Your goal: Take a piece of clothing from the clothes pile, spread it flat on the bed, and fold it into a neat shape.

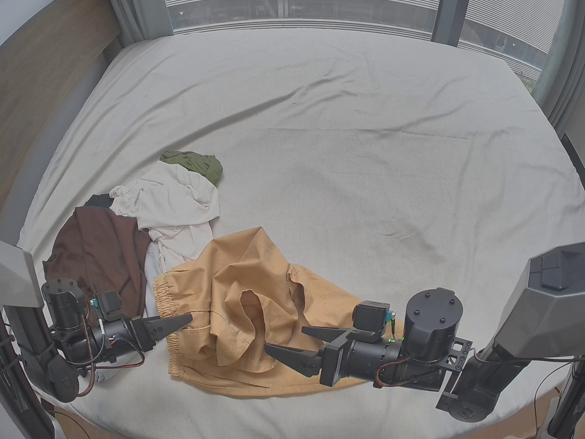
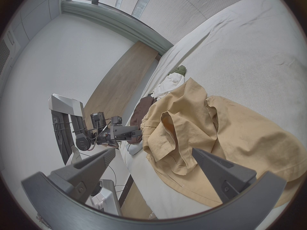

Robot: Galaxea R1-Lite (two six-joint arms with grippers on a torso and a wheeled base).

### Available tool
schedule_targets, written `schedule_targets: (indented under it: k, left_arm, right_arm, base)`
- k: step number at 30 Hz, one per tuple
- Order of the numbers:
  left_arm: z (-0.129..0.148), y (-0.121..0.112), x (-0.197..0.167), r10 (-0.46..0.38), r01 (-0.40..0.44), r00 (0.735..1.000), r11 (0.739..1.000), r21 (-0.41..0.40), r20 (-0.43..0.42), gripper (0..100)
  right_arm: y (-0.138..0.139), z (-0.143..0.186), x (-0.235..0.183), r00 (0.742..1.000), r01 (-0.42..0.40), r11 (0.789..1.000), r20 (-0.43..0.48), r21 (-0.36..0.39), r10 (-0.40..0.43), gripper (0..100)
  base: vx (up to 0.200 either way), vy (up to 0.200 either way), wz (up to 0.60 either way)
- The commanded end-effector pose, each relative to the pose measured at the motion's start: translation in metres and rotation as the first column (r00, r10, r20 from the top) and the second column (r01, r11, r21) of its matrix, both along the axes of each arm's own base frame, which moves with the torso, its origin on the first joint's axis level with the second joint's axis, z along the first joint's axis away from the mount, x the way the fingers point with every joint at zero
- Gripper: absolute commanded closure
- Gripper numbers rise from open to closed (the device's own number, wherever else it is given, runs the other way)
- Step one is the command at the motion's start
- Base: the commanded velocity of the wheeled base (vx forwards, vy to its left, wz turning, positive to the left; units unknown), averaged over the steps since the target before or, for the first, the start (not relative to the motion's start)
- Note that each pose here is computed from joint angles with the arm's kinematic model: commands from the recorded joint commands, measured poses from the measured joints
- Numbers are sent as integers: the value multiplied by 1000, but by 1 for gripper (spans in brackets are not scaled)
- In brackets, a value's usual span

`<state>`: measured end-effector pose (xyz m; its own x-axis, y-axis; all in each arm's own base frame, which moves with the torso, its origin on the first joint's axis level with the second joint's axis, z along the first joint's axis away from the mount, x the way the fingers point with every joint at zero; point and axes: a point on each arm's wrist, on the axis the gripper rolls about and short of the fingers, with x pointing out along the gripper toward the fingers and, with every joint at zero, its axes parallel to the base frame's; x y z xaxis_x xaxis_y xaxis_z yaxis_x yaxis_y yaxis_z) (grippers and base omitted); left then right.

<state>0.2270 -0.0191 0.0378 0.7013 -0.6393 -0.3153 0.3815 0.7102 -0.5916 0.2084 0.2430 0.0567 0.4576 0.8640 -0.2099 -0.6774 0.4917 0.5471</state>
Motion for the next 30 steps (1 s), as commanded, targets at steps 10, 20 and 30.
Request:
schedule_targets:
  k: [10, 20, 30]
  left_arm:
    - [-1, -17, 7, -44, 39, 997, 995, -87, -59, 0]
    - [4, -21, 3, -57, 49, 996, 993, -111, -68, 0]
    - [4, -20, 6, -46, 39, 997, 993, -111, -64, 100]
  right_arm:
    - [0, -1, 0, 1000, -2, 1000, -1, -1, 2, 0]
    - [1, -3, 0, 1000, -2, 1000, -3, -4, 2, 0]
    - [2, -3, 0, 1000, -5, 1000, -2, -4, 5, 0]
  base:
    - [0, 0, 0]
    - [0, 0, 0]
    - [0, 0, 0]
